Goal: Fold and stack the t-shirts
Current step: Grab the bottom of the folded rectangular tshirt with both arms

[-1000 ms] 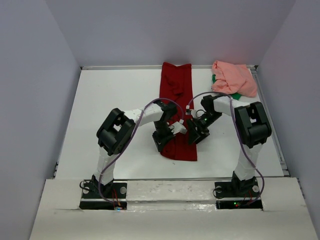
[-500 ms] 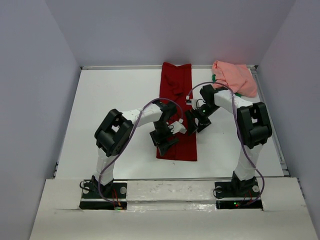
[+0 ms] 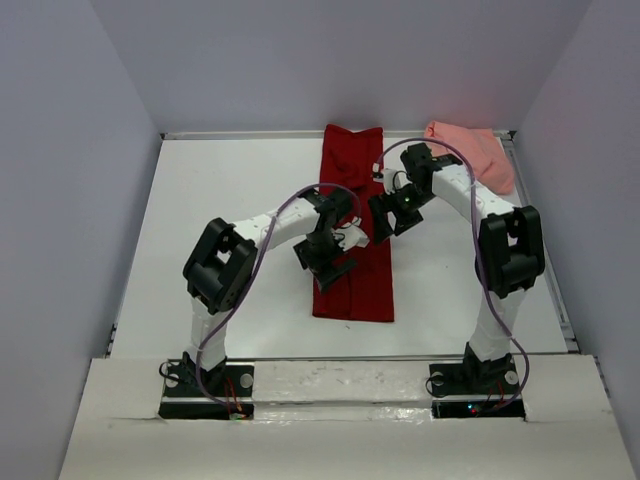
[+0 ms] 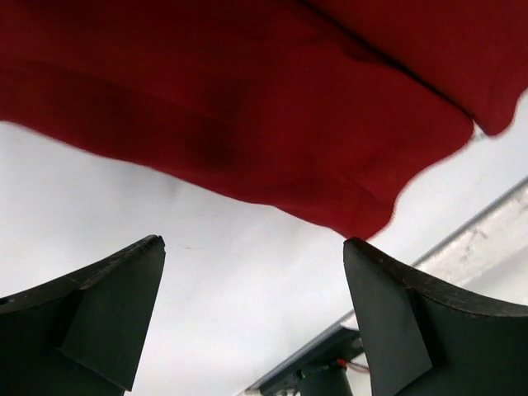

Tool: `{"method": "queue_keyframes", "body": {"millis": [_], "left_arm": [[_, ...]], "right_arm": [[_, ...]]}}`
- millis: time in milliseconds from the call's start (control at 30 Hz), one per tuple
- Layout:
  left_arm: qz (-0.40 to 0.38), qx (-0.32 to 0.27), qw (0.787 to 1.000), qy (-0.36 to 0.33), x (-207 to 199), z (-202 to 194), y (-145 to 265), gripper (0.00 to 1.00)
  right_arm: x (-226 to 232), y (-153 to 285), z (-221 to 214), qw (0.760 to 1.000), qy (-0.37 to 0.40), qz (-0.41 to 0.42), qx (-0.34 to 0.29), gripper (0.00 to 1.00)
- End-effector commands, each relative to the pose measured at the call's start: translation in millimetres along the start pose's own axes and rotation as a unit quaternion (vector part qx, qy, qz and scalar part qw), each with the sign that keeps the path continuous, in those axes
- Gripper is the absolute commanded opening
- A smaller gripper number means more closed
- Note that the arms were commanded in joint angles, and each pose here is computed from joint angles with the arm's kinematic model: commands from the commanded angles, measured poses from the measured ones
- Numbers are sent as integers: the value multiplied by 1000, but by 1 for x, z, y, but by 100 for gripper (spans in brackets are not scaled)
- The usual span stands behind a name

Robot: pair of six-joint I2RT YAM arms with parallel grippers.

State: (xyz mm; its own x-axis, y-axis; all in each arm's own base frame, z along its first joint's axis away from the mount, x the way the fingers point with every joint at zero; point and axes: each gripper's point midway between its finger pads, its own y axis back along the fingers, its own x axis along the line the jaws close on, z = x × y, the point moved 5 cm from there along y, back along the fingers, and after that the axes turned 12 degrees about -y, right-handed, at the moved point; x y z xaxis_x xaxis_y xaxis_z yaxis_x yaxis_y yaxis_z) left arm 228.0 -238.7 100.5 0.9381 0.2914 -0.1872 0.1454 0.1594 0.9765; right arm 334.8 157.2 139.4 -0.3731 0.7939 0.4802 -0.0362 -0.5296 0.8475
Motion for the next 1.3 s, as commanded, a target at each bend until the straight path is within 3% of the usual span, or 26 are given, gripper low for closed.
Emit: {"method": "queue_keyframes", "body": {"millis": [0,133,267,767,1267], "left_arm": [[116,-100,986,67,42,18,59,99],[184,-170,957,149,91,15,94,99],[220,-187,940,180,120,5,110,99],[239,-197,931,193,132,-5,119,99],[259,-209,920,207,146,-15,129,99]], "right_arm": [[15,-1,22,997,32,63,-29,100],[9,-15,32,996,45,76,-29,100],[8,-28,44,993,49,104,-29,100],[-4,-66,60,988,20,150,12,100],[-33,-78,103,998,18,49,-30,100]]}}
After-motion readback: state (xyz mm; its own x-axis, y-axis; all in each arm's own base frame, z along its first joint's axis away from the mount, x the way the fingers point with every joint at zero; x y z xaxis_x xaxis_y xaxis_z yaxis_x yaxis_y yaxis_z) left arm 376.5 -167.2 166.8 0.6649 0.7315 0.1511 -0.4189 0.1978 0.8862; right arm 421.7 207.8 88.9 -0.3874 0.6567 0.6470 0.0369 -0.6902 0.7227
